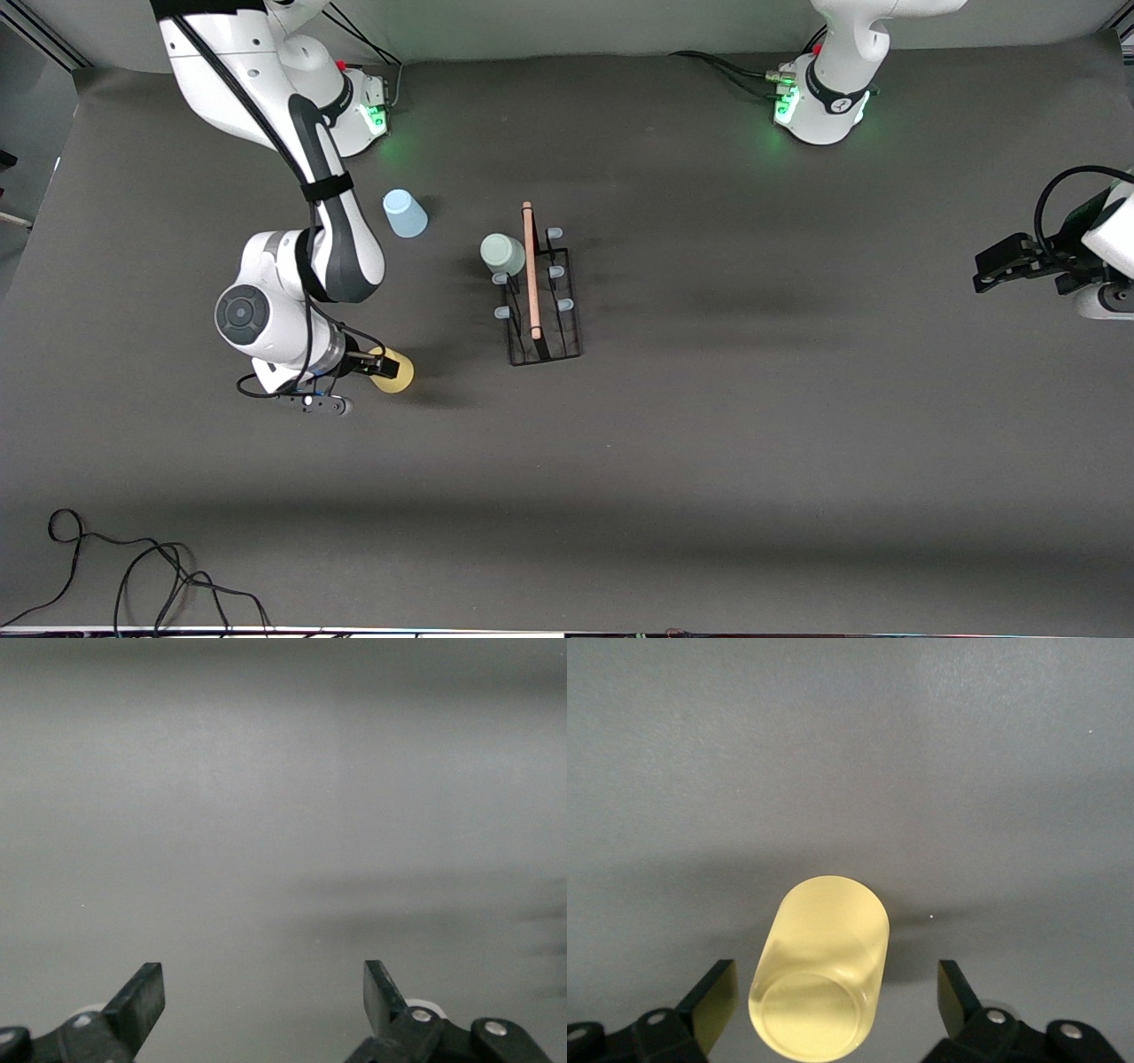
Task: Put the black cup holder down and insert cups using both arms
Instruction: 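Move the right gripper to the yellow cup and grasp it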
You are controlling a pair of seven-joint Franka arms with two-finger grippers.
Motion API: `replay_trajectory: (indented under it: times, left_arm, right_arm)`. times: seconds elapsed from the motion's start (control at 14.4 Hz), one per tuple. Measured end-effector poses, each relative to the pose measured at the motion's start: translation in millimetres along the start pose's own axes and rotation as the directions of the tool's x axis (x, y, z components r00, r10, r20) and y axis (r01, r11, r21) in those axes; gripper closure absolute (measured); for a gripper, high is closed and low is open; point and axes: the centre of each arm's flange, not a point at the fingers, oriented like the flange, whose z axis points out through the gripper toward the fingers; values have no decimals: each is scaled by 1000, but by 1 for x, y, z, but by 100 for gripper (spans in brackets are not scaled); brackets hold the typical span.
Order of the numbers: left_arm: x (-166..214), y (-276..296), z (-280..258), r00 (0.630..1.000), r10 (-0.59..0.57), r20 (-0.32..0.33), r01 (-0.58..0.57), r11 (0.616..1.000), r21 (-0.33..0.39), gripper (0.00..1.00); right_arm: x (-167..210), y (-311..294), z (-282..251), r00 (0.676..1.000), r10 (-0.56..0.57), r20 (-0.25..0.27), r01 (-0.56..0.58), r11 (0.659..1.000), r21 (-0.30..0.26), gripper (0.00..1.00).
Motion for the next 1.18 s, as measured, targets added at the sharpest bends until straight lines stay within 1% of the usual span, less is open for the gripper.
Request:
replay_trajectory:
  times: [0.21,0.42,0.62,0.69,0.76,0.83,0.9,0.97,1.04,1.11,1.18]
  left_arm:
    - [0,-2,3,1000,-2,6,2,1000,1,0]
    - [2,-2,9,1000,-3,-11,3,1000,2,0]
    - [2,-2,20,1000,21,2,-21,1000,1,0]
    - [2,-2,20,999,32,1,-32,999,1,0]
    - [1,-3,18,999,39,-1,-39,999,4,0]
    - [0,-4,16,999,42,-4,-42,999,11,0]
    - [-1,-5,13,999,45,-8,-45,999,21,0]
    - [-3,-5,9,999,47,-12,-47,999,27,0]
    - [-6,-5,5,999,48,-13,-48,998,29,0]
    - [-8,-6,1,999,49,-13,-49,998,29,0]
    - [-10,-5,-2,999,50,-10,-49,998,29,0]
  right_arm:
    - [-1,-2,5,1000,-1,7,1,1000,-1,0]
    - [-2,-5,13,1000,17,9,-18,1000,17,0]
    - [-7,-13,22,1000,6,21,-7,1000,12,0]
    - [-9,-17,25,1000,0,24,0,1000,8,3]
    - [-12,-20,29,1000,-7,29,7,1000,3,3]
    - [-15,-23,33,999,-12,35,12,1000,-3,8]
    - [-17,-23,35,999,-14,39,14,1000,-6,8]
    - [-17,-23,36,999,-14,41,14,1000,-7,15]
    - [-17,-23,36,999,-13,40,14,1000,-7,25]
    - [-17,-24,33,999,-14,37,14,1000,-3,31]
    - [-16,-24,30,999,-14,34,14,1000,1,31]
